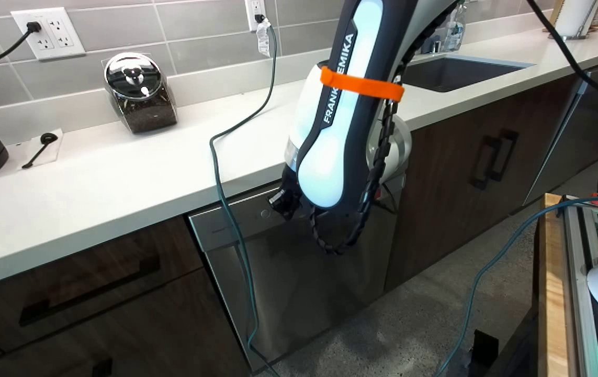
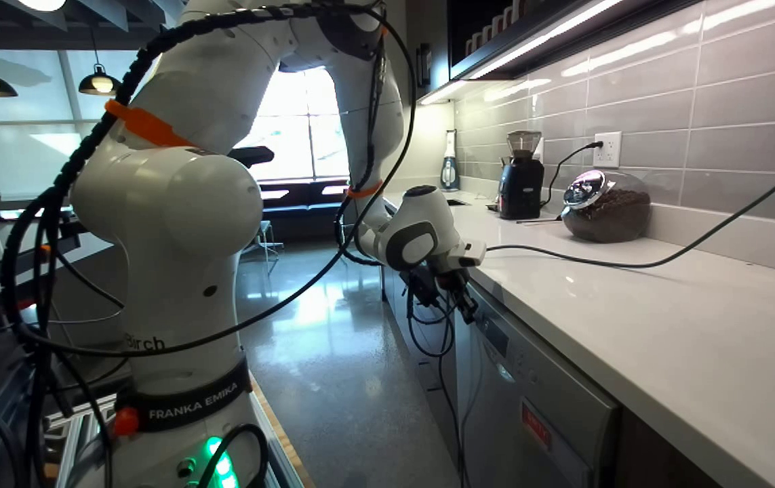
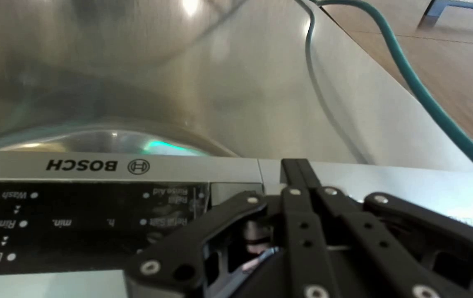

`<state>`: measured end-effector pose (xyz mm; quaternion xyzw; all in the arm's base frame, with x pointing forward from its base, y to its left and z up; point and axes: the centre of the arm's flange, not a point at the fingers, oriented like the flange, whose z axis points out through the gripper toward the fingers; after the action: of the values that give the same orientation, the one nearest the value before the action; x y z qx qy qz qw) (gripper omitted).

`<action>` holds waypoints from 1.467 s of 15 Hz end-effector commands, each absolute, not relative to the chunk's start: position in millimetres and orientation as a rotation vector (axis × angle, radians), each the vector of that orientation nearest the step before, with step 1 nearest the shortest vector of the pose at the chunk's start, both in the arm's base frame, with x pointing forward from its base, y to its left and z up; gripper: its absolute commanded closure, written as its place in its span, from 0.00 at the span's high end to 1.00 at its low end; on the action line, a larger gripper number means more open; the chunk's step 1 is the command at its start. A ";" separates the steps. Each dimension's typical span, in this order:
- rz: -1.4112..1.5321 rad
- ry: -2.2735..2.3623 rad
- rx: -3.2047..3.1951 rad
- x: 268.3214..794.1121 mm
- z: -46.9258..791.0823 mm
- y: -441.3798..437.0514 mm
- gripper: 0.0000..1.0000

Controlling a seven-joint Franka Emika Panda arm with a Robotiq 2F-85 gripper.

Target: Press the power button on the oven

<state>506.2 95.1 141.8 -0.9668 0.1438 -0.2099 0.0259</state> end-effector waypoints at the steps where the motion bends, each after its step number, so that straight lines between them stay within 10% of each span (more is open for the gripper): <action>1: -0.736 0.487 -2.991 509.4 135.4 94.9 0.00; 22: -0.882 0.554 -2.975 502.3 135.2 98.1 0.00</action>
<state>495.0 106.0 134.4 -0.9528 0.1683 -0.2526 0.0076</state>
